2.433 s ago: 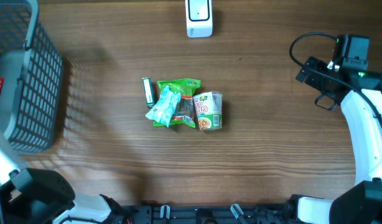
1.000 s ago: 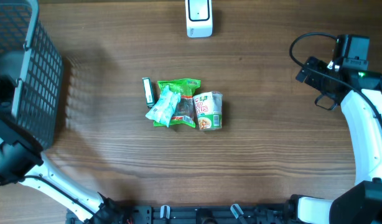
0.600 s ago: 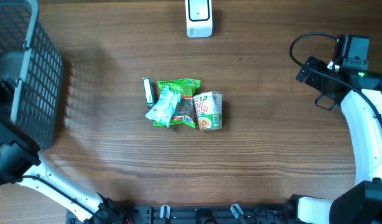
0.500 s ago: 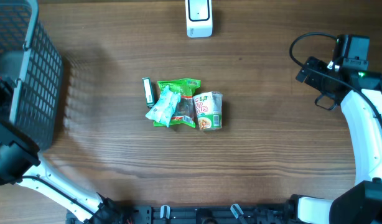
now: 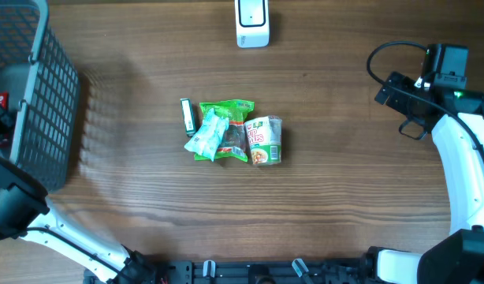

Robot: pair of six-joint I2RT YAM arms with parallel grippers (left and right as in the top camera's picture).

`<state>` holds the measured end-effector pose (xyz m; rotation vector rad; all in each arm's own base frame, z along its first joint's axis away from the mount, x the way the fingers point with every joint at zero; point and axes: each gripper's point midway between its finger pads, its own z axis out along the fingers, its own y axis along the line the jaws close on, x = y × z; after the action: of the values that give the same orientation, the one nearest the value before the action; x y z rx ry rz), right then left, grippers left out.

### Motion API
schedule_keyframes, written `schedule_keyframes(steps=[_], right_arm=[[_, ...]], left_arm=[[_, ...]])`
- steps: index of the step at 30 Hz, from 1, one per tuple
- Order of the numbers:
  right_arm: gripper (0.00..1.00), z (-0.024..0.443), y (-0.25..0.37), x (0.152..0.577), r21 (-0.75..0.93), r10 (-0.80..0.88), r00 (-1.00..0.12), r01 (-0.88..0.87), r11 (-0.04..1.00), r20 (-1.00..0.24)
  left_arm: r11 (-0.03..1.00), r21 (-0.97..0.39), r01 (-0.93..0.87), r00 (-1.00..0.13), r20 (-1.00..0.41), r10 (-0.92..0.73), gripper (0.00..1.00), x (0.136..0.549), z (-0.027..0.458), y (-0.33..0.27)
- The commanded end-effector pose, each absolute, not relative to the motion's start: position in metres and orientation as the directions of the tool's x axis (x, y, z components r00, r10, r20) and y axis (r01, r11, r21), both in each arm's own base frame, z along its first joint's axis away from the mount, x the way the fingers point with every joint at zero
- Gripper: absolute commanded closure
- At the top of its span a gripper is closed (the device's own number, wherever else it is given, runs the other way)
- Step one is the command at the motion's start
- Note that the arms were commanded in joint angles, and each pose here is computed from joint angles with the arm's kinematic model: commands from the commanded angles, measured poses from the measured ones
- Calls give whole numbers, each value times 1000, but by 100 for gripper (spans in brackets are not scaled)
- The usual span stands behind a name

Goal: Scan the item barcode
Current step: 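Grasp the red Nescafe coffee stick with the left gripper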

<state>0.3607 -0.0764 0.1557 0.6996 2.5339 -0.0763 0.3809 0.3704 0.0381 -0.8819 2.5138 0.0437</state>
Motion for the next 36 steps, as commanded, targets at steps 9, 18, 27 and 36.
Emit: schedule_keyframes(steps=[9,18,27,36], right_arm=[[0,165,-77,365,79,453,-732,484,871,-509],[0,165,-77,365,80,453,-732,484,872,-509],[0,165,-77,365,80,452,-732,483,872,-510],[0,165,-77,365,80,453,-732,484,872,-510]], left_arm=[[775,-221,-592,-636,-463,-617,37,398,73,336],[739,-100,-666,-616,-485,-621,28,385,70,359],[740,-114,-662,-618,-475,-626,30,386,36,355],[748,-99,-657,-637,-456,-621,86,389,22,348]])
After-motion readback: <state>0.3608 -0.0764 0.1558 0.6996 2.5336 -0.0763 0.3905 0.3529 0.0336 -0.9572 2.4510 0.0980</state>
